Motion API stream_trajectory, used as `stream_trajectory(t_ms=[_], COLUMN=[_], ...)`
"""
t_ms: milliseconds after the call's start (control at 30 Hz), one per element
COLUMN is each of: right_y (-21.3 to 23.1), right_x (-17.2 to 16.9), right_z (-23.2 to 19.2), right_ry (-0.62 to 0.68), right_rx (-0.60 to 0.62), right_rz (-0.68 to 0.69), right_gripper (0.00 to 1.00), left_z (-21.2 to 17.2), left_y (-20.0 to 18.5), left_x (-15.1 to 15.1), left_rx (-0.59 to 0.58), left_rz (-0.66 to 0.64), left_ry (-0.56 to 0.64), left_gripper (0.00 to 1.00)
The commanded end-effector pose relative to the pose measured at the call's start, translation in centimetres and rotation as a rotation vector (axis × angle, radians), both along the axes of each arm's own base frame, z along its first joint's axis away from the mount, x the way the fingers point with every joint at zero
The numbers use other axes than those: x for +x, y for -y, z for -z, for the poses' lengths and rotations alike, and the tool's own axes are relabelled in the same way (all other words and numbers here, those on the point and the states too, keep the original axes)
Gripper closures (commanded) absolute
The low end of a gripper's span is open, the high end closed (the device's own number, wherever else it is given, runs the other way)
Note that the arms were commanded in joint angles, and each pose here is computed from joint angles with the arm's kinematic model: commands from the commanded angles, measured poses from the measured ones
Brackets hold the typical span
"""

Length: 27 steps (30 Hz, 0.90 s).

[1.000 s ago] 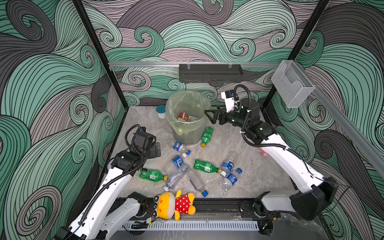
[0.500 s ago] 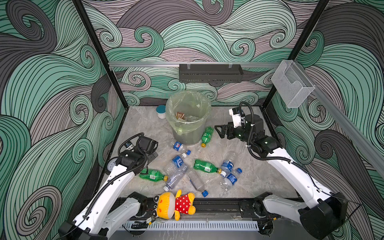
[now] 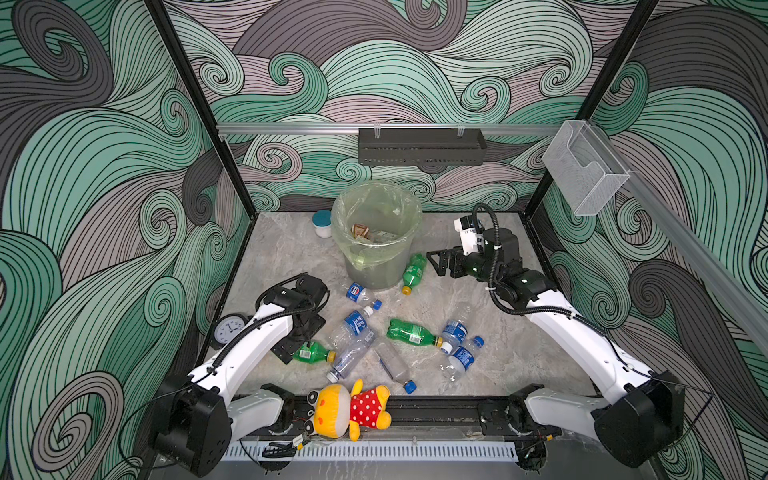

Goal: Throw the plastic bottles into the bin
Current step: 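Reach the left gripper toward the green bottle by the clock while right withdraws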

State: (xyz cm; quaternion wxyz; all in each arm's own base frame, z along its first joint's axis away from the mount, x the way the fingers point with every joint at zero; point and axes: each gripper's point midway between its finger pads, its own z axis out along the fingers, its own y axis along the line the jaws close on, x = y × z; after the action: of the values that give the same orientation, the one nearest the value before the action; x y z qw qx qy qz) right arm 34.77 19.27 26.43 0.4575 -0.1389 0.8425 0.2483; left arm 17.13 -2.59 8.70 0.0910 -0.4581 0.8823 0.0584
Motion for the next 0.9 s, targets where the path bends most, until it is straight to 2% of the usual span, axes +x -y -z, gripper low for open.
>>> stream_trajectory(t_ms=[0, 167, 367, 600, 767, 867], right_y=[0.2, 0.0, 0.1, 0.4, 0.7, 0.9], right_x=[0.3, 0.5, 0.5, 0.2, -0.1, -0.3], right_z=[-0.3, -0.2, -0.1, -0.1, 0.0, 0.4], right_ry=[0.012, 0.002, -0.001, -0.001, 0.003, -0.004], right_rx=[0.005, 0.008, 0.005, -0.001, -0.018, -0.029], right_rz=[0.015, 0.012, 0.019, 0.024, 0.029, 0.028], right_gripper=[0.00, 0.00, 0.00, 0.00, 0.00, 0.00], left_z=[0.8, 3.0, 4.9, 6.3, 5.8, 4.7], left_y=[0.2, 1.3, 0.9, 1.0, 0.5, 0.3], left_x=[-0.8, -0.4, -0.7, -0.4, 0.1, 0.7], left_rx=[-0.038, -0.105, -0.080, -0.087, -0.052, -0.036], left_rz=[-0.057, -0.036, -0.031, -0.021, 0.024, 0.064], left_ry=[0.016, 0.044, 0.029, 0.047, 0.069, 0.113], left_gripper=[0.01, 0.03, 0.12, 0.34, 0.59, 0.65])
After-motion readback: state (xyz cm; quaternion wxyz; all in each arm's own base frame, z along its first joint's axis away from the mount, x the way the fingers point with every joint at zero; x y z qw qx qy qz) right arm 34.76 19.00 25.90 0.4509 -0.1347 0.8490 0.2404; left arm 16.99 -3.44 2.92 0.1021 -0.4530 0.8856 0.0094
